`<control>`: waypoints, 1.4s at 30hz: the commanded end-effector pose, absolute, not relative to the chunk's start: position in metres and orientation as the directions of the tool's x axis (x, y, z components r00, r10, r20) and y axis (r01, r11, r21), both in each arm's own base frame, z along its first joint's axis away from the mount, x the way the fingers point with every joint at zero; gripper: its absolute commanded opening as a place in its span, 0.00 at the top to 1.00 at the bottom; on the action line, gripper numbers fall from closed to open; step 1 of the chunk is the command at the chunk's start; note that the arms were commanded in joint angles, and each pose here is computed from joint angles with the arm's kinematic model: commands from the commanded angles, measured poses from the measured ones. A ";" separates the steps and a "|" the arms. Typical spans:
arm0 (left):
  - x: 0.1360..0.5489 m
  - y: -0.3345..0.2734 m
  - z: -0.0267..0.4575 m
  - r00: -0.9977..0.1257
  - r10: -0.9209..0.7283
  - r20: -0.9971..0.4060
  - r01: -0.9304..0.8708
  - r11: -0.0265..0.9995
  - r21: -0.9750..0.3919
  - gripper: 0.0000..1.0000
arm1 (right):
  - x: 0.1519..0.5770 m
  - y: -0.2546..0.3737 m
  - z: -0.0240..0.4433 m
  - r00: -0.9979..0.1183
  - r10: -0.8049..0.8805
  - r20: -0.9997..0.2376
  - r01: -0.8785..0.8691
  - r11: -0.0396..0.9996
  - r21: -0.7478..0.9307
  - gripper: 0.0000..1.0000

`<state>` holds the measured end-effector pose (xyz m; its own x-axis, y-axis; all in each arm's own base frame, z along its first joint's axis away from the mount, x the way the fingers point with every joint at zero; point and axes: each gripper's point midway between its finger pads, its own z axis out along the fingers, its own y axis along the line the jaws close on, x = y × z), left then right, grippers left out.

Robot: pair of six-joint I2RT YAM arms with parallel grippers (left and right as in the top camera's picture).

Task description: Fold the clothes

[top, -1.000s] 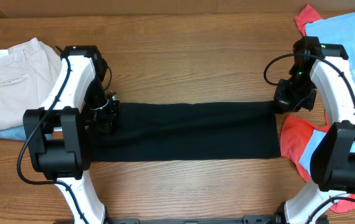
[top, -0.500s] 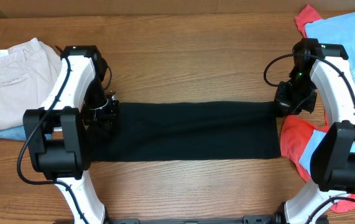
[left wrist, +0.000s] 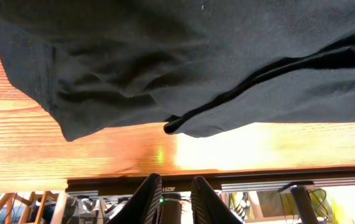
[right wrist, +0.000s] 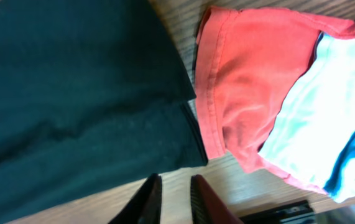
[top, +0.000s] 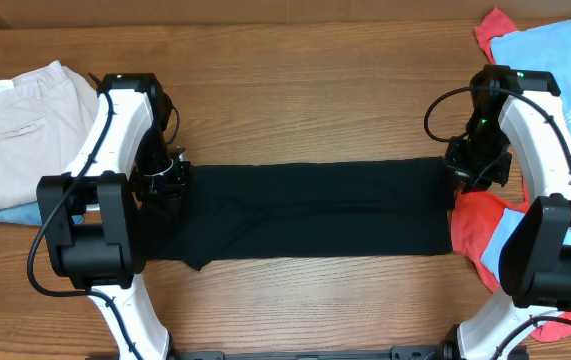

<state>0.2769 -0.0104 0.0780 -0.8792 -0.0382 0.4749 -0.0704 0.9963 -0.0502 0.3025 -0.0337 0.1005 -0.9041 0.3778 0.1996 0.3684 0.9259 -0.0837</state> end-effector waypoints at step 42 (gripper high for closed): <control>0.307 0.003 0.051 -0.947 -0.129 0.296 -0.118 0.992 0.053 0.49 | 0.316 -0.041 0.087 -0.922 0.373 0.105 0.366 0.927 -0.078 0.69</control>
<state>0.3058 0.0002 0.0425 -0.9375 -0.1116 0.3295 -0.1090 0.9937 0.0263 0.3142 -0.0376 0.0787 -0.9198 0.3667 0.1397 0.3585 0.9300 -0.0804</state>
